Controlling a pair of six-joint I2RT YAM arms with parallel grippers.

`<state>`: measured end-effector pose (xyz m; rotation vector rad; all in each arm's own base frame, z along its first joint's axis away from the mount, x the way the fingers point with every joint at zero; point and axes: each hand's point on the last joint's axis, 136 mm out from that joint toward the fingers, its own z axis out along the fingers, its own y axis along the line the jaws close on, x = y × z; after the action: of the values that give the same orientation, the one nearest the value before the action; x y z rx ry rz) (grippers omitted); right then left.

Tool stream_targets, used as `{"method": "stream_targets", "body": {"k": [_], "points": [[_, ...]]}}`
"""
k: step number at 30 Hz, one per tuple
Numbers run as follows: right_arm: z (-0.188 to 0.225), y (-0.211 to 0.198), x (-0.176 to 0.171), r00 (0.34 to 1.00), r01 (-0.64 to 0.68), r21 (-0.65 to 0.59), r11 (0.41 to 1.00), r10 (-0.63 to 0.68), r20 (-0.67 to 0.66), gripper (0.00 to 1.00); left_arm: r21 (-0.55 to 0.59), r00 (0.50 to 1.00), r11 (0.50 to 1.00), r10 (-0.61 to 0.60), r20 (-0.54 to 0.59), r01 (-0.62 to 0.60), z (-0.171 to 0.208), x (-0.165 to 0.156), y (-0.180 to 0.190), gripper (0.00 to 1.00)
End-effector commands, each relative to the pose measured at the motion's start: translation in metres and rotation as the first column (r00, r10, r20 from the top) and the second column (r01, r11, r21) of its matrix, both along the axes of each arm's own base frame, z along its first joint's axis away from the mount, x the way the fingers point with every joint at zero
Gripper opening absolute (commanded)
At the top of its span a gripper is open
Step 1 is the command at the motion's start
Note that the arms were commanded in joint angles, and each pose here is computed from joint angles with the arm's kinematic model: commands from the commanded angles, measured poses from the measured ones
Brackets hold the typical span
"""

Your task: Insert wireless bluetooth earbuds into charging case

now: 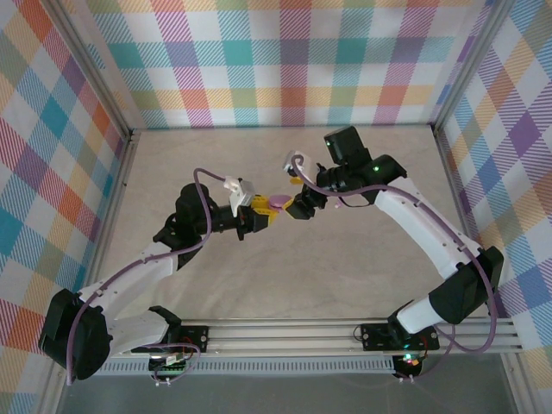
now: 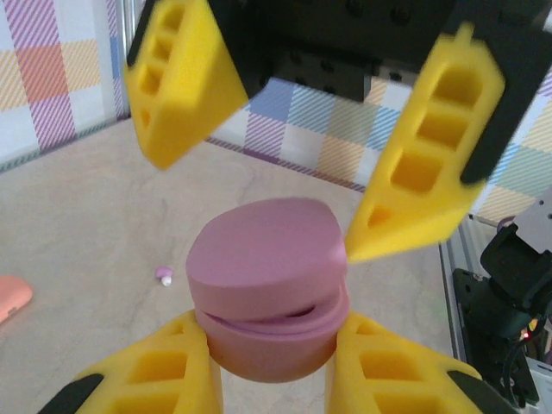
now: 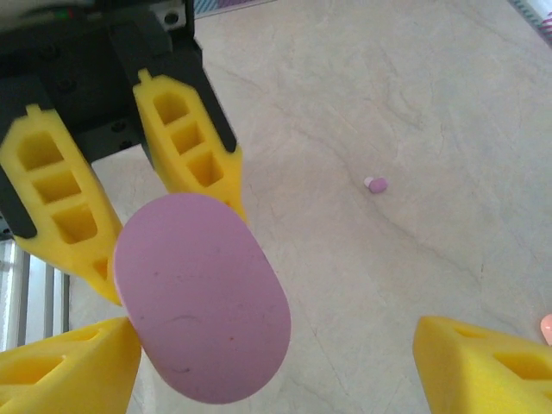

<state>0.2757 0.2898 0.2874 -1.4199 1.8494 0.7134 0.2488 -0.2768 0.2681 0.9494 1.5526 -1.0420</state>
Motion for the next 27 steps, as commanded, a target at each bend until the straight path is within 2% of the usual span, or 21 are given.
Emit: {"method": "stream_targets", "body": {"k": [1,9,15,20,26,27], "points": [[0.017,-0.008,0.026,0.993,0.093,0.023,0.995,-0.095,0.064,0.82,-0.015,0.997,0.997,-0.069,0.036,0.07,0.006,-0.016,-0.001,0.19],[0.018,-0.011,0.034,0.99,0.137,0.033,0.99,-0.138,0.035,0.82,-0.013,0.998,0.999,-0.049,0.039,0.049,0.006,-0.015,0.001,0.19],[0.025,-0.012,0.026,0.988,0.153,0.064,0.986,-0.153,-0.003,0.82,0.003,1.0,1.0,-0.001,0.013,0.001,0.0,-0.007,0.004,0.19],[0.036,-0.027,0.023,0.964,0.265,0.109,0.958,-0.262,-0.04,0.84,0.022,0.999,0.999,0.04,-0.004,-0.04,-0.009,-0.001,0.007,0.19],[0.044,-0.055,0.023,0.904,0.419,0.149,0.896,-0.395,-0.163,0.85,0.025,0.998,0.998,0.064,-0.002,-0.064,-0.011,0.002,0.009,0.19],[0.044,-0.062,0.026,0.875,0.469,0.152,0.87,-0.435,-0.211,0.85,0.026,0.998,0.997,0.067,0.0,-0.067,-0.011,0.002,0.009,0.19]]}}
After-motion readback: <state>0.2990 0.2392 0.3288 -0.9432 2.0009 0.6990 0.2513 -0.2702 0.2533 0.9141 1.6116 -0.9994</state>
